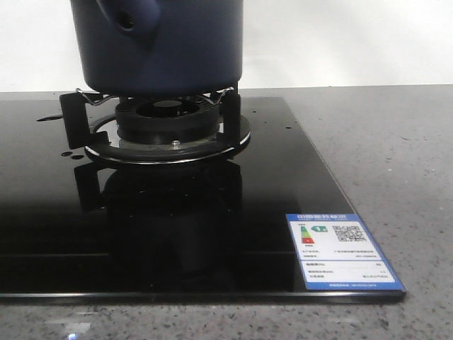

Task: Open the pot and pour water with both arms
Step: 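Tilt the held bowl over the open pot to pour water in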

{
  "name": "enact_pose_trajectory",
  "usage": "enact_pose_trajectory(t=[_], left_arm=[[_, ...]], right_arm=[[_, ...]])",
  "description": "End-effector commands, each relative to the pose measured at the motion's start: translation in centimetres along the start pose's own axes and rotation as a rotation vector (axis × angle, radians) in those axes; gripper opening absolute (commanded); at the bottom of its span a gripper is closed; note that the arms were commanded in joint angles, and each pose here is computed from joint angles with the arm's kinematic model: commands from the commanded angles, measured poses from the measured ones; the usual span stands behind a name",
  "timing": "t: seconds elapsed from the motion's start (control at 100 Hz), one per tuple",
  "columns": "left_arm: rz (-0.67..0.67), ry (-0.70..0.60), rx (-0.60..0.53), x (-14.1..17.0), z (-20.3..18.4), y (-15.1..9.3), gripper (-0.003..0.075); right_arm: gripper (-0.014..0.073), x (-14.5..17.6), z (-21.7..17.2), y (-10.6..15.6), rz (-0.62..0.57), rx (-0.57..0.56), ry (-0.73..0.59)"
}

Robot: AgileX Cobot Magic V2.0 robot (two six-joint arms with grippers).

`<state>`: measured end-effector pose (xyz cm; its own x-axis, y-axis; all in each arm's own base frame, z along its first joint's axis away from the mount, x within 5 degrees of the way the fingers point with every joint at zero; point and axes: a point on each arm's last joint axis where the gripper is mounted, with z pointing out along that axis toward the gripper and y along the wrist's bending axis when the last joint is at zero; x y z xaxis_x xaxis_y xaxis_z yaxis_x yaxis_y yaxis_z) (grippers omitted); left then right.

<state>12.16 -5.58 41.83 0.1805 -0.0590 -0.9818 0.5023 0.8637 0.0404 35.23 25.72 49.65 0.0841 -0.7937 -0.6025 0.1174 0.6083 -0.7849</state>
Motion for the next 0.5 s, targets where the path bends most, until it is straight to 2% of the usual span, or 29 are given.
enact_pose_trajectory(t=[0.0,0.22,0.49], left_arm=[[-0.042,-0.047,0.004,-1.3,-0.1,-0.1,0.0242],[-0.042,-0.047,0.002,-1.3,-0.1,-0.1,0.0242],[-0.042,-0.047,0.002,-1.3,-0.1,-0.1,0.0242]], right_arm=[[-0.0039,-1.2,-1.8,-5.0,0.018,0.115,-0.084],[-0.0039,-0.6,-1.7,-4.6,0.051,0.091,-0.02],[-0.0041,1.4,-1.2,-0.2,-0.001,-0.027,0.107]])
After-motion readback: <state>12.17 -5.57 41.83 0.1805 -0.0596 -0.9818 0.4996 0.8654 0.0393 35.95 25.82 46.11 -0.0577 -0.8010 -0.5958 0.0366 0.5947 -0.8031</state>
